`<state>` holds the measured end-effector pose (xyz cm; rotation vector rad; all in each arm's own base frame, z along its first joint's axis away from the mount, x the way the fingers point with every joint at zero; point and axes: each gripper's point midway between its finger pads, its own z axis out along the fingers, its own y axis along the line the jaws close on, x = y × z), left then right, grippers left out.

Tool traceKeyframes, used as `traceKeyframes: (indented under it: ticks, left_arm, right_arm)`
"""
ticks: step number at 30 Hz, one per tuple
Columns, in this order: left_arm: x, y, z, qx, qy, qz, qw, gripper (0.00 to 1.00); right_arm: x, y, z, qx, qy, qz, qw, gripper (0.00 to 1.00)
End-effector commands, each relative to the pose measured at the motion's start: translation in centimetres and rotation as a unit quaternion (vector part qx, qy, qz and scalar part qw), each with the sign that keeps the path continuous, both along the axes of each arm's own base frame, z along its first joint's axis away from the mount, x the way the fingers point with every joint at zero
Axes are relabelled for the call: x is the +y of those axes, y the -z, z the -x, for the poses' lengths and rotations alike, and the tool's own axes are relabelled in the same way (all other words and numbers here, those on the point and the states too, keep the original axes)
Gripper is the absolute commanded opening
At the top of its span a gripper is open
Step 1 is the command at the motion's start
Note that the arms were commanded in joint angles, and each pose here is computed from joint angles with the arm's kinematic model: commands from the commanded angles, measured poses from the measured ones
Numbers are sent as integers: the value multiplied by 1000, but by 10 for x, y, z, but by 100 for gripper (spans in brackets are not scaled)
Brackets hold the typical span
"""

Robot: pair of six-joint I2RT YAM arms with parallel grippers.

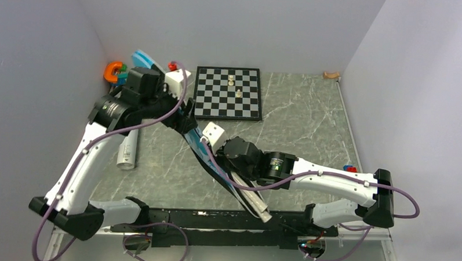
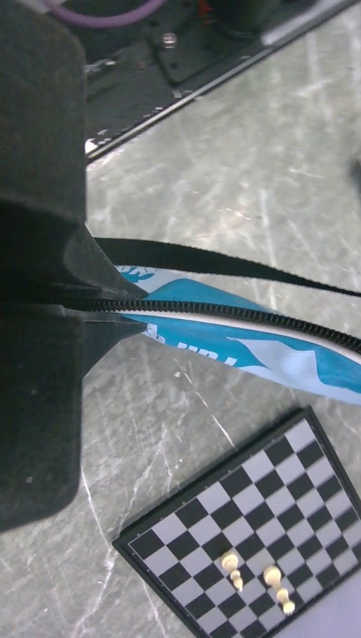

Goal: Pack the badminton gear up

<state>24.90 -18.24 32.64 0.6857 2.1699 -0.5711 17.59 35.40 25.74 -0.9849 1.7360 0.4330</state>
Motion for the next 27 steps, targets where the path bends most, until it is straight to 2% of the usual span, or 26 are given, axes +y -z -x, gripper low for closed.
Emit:
traceKeyframes:
  ticks: [1, 8, 13, 15, 18, 22, 27]
  left_arm:
    - [20, -5, 11, -65, 30, -27, 997, 99]
    - [42, -3, 41, -109, 61, -55, 991, 99]
    - [62, -17, 56, -185, 101, -111, 971, 99]
    - [68, -14, 67, -217, 146, -142, 955, 99]
    - [76, -1, 84, -271, 218, -193, 917, 99]
    - [84, 20, 86, -349, 255, -242, 868, 99]
    - [80, 45, 71, -373, 289, -277, 837, 99]
  right_arm:
    - [7, -23, 17, -26, -76, -3, 997, 0]
    - [2, -2, 21, -16, -91, 41, 995, 0]
    - [-10, 15, 16, -29, -78, 80, 993, 0]
    - [-17, 18, 12, -39, -68, 96, 992, 0]
    - [-27, 19, 7, -56, -59, 112, 990, 0]
    - [-38, 20, 2, -79, -50, 130, 987, 0]
    - [-41, 29, 5, -95, -53, 148, 983, 0]
